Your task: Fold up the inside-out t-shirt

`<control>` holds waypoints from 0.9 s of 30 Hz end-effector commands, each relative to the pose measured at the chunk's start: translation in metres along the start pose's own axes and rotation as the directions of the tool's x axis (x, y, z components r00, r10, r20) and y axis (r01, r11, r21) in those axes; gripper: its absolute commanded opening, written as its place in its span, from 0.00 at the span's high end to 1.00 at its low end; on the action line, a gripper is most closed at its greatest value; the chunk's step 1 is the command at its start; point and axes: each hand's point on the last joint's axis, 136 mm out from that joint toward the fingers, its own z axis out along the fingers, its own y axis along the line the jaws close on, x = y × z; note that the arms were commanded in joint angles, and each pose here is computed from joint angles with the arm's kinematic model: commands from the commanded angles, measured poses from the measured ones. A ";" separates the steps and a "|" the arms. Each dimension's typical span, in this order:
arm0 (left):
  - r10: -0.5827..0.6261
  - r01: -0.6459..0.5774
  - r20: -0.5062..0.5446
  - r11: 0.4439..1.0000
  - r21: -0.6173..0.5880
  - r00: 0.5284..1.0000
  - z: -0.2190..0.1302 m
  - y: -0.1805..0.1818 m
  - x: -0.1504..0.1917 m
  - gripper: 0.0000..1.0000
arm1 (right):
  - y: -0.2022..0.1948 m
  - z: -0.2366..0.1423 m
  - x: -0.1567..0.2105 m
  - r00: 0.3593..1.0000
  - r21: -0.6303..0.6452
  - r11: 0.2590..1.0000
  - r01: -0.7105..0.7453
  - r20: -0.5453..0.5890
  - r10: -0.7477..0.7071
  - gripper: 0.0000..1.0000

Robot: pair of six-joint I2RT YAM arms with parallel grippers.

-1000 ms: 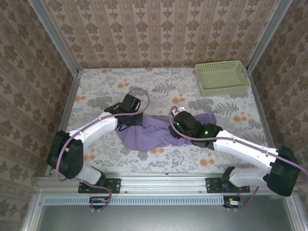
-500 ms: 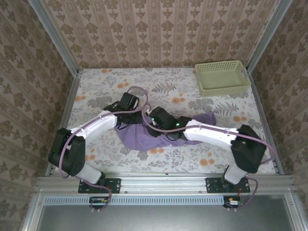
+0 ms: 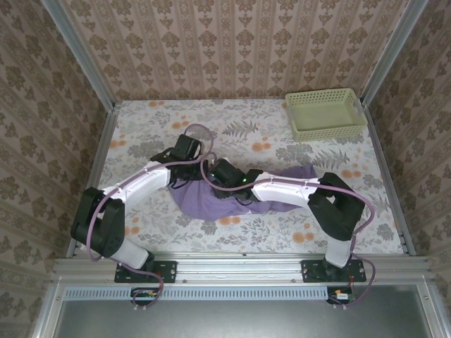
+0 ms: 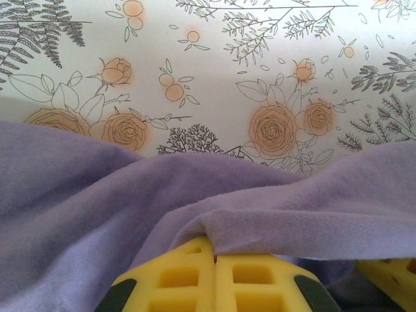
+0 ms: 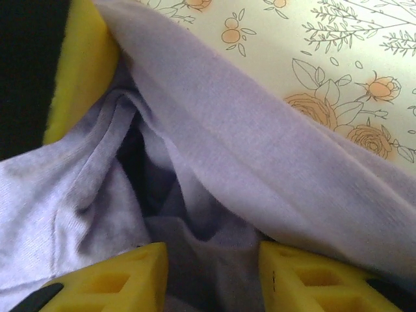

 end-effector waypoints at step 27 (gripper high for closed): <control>-0.052 0.051 0.010 0.999 0.008 0.999 -0.004 0.010 0.001 1.00 | 0.000 -0.070 -0.011 0.957 -0.175 0.976 -0.129 0.237 0.169 1.00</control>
